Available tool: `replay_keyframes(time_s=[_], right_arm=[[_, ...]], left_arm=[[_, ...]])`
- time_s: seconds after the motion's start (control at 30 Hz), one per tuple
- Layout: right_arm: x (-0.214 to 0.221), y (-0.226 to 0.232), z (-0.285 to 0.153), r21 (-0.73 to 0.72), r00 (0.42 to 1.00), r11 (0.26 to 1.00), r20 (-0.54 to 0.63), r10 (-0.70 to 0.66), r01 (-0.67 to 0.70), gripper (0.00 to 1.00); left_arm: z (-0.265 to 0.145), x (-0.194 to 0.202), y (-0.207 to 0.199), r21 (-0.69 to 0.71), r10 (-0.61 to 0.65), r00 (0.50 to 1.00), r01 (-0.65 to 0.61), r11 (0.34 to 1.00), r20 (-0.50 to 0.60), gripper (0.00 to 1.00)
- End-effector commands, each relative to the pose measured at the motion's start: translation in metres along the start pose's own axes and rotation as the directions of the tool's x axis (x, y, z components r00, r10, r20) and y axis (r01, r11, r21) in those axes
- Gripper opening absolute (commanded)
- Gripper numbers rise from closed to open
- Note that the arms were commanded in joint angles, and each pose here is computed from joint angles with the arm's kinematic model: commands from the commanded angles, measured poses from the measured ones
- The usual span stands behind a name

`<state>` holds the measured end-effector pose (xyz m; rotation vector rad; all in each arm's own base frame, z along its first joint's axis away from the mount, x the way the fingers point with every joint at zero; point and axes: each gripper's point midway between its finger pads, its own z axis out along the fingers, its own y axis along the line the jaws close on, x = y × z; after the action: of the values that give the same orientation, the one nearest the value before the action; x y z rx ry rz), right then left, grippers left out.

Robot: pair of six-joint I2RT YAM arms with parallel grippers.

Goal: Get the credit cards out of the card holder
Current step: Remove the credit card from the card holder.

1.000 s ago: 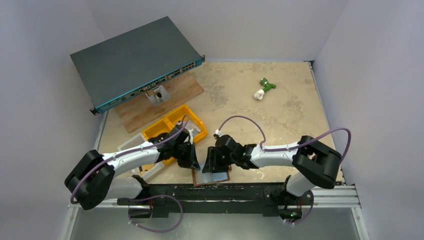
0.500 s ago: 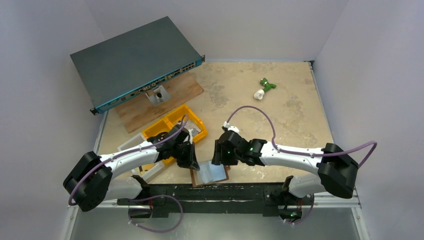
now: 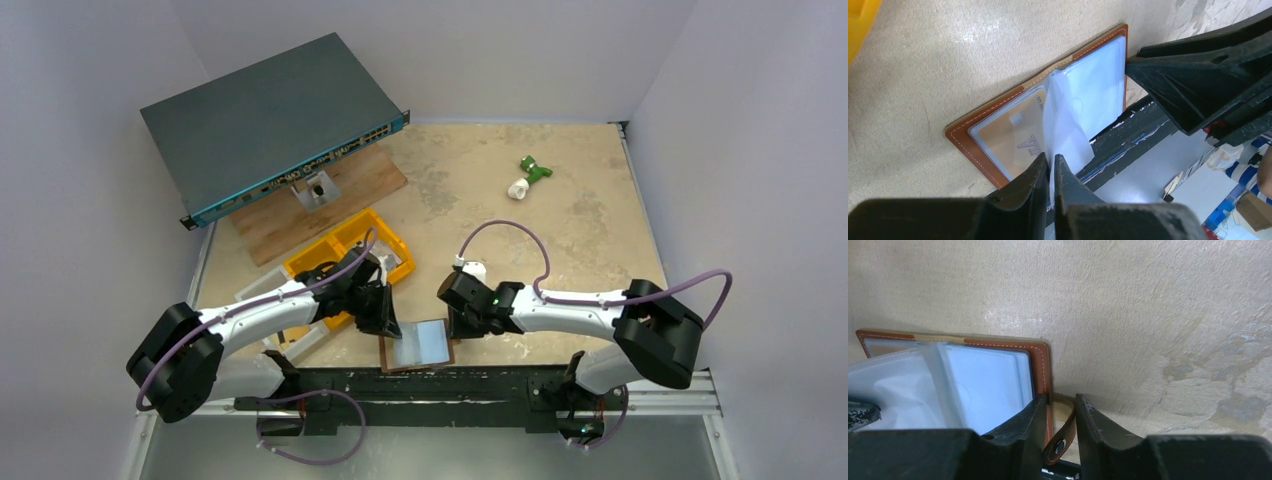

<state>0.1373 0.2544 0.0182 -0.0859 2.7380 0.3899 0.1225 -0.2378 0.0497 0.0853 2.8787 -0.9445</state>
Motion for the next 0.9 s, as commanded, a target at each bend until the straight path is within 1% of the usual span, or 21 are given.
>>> replay_keyframes(time_s=[0.0, 0.13, 0.27, 0.33, 0.53, 0.73, 0.87], right_arm=[[-0.001, -0.005, 0.005, 0.018, 1.000, 1.000, 0.021, 0.005, -0.005, 0.24], [0.000, -0.005, 0.008, 0.020, 1.000, 1.000, 0.018, 0.005, -0.005, 0.19], [-0.001, -0.004, 0.010, 0.012, 1.000, 1.000, 0.018, 0.008, -0.008, 0.17], [-0.001, -0.002, 0.010, 0.007, 1.000, 1.000, 0.018, 0.009, -0.009, 0.16], [-0.002, 0.004, 0.007, -0.026, 1.000, 1.000, 0.021, 0.015, -0.014, 0.15], [0.005, 0.012, 0.005, -0.085, 0.999, 0.996, -0.008, 0.039, -0.039, 0.14], [0.005, 0.012, 0.003, -0.088, 0.999, 0.995, -0.007, 0.046, -0.046, 0.13]], left_arm=[[-0.007, -0.009, -0.028, 0.083, 0.021, 1.000, -0.023, 0.996, 0.017, 0.15], [-0.008, -0.010, -0.040, 0.136, 0.024, 1.000, -0.026, 0.990, 0.018, 0.35], [-0.006, -0.011, -0.047, 0.158, 0.026, 1.000, -0.028, 0.987, 0.015, 0.42], [-0.004, -0.012, -0.051, 0.168, 0.029, 0.999, -0.031, 0.985, 0.013, 0.44], [0.003, -0.014, -0.063, 0.174, 0.032, 0.999, -0.033, 0.984, 0.004, 0.45], [0.022, -0.013, -0.070, 0.159, 0.026, 0.999, -0.021, 0.987, -0.029, 0.48], [0.037, -0.012, -0.071, 0.149, 0.015, 0.998, -0.006, 0.989, -0.060, 0.49]])
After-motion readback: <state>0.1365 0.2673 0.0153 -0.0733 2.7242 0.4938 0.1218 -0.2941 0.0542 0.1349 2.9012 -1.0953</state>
